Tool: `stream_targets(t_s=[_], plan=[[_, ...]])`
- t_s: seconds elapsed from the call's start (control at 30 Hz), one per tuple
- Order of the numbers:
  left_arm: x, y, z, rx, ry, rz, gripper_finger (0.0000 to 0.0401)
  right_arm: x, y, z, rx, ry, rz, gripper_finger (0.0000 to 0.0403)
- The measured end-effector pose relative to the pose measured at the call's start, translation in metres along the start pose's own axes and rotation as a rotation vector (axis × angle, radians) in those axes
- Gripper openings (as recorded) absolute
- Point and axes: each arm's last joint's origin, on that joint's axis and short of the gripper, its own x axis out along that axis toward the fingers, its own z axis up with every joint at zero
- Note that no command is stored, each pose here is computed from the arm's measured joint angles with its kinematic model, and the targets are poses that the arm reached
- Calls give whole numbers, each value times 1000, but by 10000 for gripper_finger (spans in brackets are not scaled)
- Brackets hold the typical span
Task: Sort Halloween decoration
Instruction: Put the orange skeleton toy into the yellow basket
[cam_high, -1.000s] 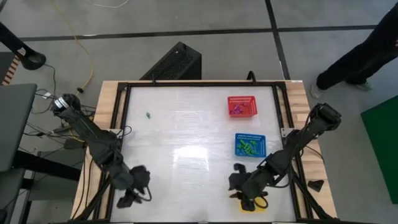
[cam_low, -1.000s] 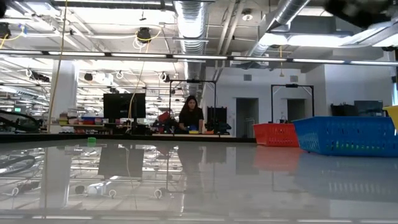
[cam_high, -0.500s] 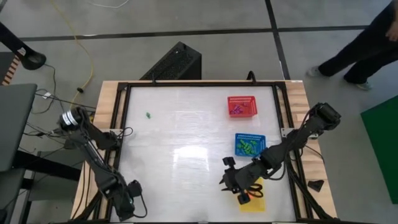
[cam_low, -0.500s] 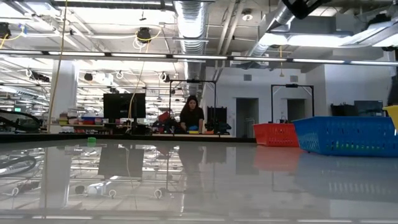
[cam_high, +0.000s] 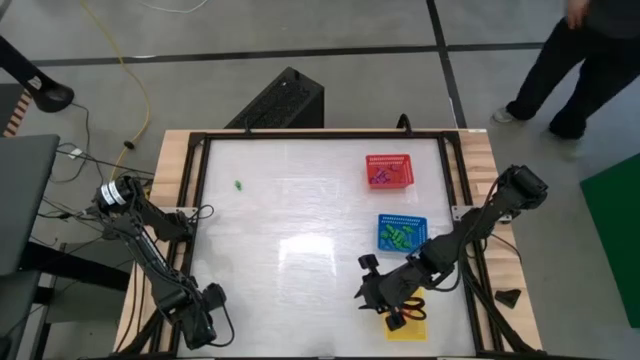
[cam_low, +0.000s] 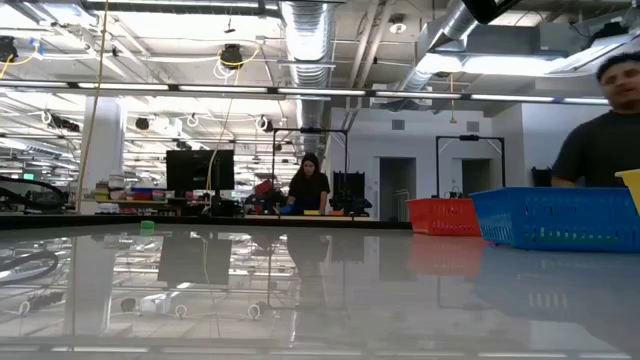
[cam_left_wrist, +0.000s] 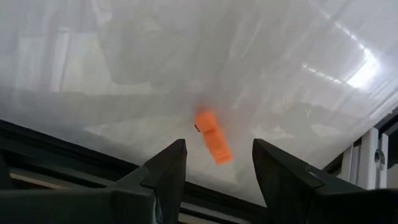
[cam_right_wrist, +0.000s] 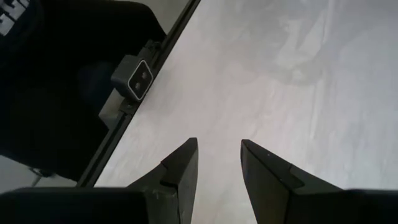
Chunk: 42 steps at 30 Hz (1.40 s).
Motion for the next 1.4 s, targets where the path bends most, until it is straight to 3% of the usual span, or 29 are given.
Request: stream_targets(t_s=[0.2, 0.47, 0.6, 0.8, 0.93, 1.1, 1.27, 1.4], plan=[[7, 8, 2, -14, -9, 25, 173, -1, 3, -1, 47, 2, 8, 152], [26, 17, 5, 10, 60, -71, 165, -2, 14, -3, 51, 4, 34, 152], [27, 18, 5, 71, 78, -67, 123, -3, 18, -4, 86, 2, 28, 152], [26, 19, 11, 149, 109, -76, 21, -3, 17, -3, 119, 0, 19, 152], [19, 13, 21, 245, 87, -107, 19, -3, 17, -3, 121, 0, 18, 152], [-16, -11, 50, 411, -136, -234, 22, -3, 16, -4, 123, 3, 11, 152], [-50, -29, 98, 637, -563, -269, 20, -4, 8, -2, 129, -3, -4, 152], [-48, -38, 145, 793, -787, -349, 19, -22, 1, 7, 130, -84, -74, 152]])
